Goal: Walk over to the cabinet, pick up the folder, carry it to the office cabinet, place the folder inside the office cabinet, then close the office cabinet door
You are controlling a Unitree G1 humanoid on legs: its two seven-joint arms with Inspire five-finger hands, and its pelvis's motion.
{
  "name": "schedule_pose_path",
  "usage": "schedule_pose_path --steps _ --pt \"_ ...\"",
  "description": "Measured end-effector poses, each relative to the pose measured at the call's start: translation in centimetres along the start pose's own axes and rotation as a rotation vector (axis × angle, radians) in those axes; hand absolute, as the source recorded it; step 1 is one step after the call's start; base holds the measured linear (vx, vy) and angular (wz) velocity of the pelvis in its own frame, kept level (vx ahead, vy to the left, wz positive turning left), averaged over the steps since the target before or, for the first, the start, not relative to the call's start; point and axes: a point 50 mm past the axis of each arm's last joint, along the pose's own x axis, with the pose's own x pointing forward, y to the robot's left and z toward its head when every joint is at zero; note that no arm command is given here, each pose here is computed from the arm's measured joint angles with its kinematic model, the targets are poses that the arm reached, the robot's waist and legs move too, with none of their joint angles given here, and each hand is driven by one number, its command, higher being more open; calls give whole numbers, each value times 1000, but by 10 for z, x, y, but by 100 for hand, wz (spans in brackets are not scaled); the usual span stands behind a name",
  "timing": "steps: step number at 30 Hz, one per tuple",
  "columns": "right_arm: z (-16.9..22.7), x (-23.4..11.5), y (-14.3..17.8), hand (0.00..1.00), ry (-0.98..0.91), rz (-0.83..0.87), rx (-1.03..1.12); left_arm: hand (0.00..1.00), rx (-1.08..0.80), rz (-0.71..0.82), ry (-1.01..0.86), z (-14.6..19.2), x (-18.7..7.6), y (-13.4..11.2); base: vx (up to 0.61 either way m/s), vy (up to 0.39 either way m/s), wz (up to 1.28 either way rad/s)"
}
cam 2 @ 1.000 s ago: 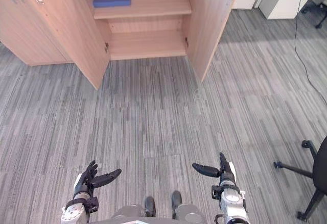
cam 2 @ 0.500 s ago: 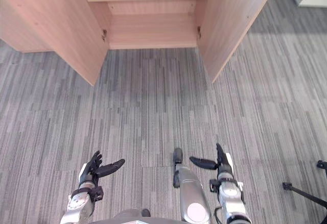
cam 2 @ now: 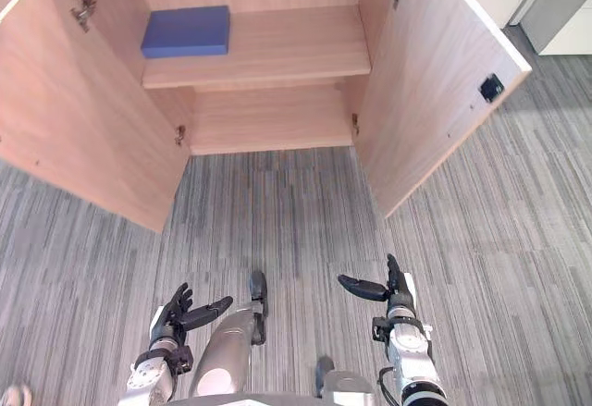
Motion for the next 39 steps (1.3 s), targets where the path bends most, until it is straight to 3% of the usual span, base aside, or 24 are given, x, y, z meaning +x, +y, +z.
schedule_pose_path --steps 4,6,11,19,23,30,39 --pt "-26 -8 2 100 103 0 23 100 9 10 23 -5 -1 4 745 243 7" --pt "-21 -7 29 100 84 100 -16 100 40 57 27 -6 -4 21 919 106 0" --pt "-23 -8 27 100 88 100 -19 100 44 65 24 -5 -4 24 507 -115 40" --pt "-37 -22 14 100 109 50 -5 100 -39 -17 56 -18 -10 -10 487 -183 23" --pt "-25 -15 6 100 69 13 26 100 -35 -43 8 -6 -6 -17 321 -4 -15" --pt "-46 -23 -3 100 149 -25 35 100 23 -40 -122 25 -4 -10 193 105 2" --pt "-51 -26 -2 100 150 -23 37 100 187 19 -499 88 -42 -2 23 0 14"
